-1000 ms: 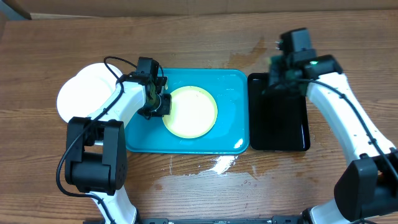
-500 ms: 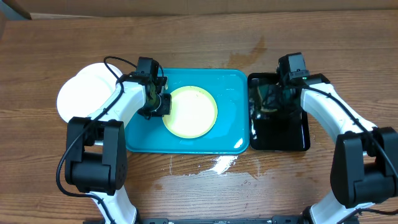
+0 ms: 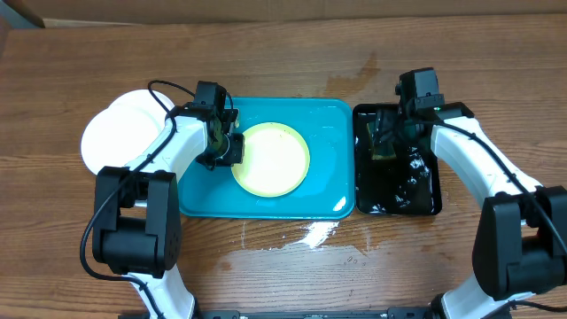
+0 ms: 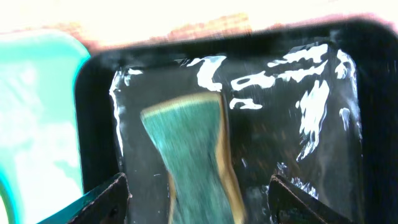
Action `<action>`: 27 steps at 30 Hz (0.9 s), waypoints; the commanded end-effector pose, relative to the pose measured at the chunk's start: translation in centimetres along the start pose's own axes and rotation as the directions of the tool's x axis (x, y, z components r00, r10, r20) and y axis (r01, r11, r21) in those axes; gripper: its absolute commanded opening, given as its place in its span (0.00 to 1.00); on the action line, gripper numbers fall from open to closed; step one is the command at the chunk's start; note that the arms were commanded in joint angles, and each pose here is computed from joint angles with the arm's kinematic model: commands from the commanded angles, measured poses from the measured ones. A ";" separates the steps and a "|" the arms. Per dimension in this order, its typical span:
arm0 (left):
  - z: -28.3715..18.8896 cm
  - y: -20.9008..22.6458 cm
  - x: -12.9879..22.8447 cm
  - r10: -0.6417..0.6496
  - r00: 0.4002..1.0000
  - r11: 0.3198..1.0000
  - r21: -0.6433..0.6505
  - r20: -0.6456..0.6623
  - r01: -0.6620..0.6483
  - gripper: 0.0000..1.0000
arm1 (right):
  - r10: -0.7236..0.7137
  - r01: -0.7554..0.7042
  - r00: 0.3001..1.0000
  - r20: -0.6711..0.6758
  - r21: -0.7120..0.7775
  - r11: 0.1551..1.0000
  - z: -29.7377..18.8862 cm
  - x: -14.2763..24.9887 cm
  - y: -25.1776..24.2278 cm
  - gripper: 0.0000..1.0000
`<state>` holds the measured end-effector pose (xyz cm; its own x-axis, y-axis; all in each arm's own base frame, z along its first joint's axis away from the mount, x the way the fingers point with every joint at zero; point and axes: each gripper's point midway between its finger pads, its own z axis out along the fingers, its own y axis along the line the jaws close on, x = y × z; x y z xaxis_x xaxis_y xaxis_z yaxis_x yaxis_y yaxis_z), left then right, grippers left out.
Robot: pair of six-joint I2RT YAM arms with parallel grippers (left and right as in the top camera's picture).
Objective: Clean dirty plates on tray and stack at the side
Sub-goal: 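Carry the sponge right into the black tray with the right gripper, then dip and rinse the sponge in the black tray's water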
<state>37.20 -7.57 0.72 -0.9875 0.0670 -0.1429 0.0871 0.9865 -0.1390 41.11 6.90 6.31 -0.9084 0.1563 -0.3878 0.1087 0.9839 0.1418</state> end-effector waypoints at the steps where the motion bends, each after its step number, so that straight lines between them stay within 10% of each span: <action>1: 1.2 1.4 1.6 0.010 0.998 0.998 -0.063 -0.057 -0.013 0.04 | -0.002 0.001 0.999 -0.034 -0.030 1.000 1.9 1.2 0.3 0.70; 11: 1.2 1.4 1.6 0.022 0.998 0.998 -0.062 -0.058 -0.026 0.04 | -0.003 0.002 1.000 -0.022 -0.027 1.000 3.8 1.1 0.1 0.55; 19: 1.2 0.0 1.5 0.196 0.979 0.981 0.027 -0.050 -0.195 0.04 | -0.003 0.004 1.000 -0.008 0.131 0.991 3.7 1.1 -2.7 0.07; 22: 1.1 -1.3 1.6 0.308 0.951 0.947 0.108 -0.028 -0.304 0.07 | -0.003 0.008 1.000 -0.025 0.174 0.985 3.5 1.6 -3.5 0.11; 27: 1.1 -1.5 1.5 0.333 0.943 0.937 0.116 -0.020 -0.329 0.27 | -0.003 0.010 0.999 -0.042 0.177 0.984 3.3 1.8 -3.5 0.47</action>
<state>36.48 -8.85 0.61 -0.9272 0.3316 -0.1740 0.3605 0.9161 -0.1755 40.36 4.75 1.81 -0.9268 0.1576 -0.3409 0.1630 0.9865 0.0131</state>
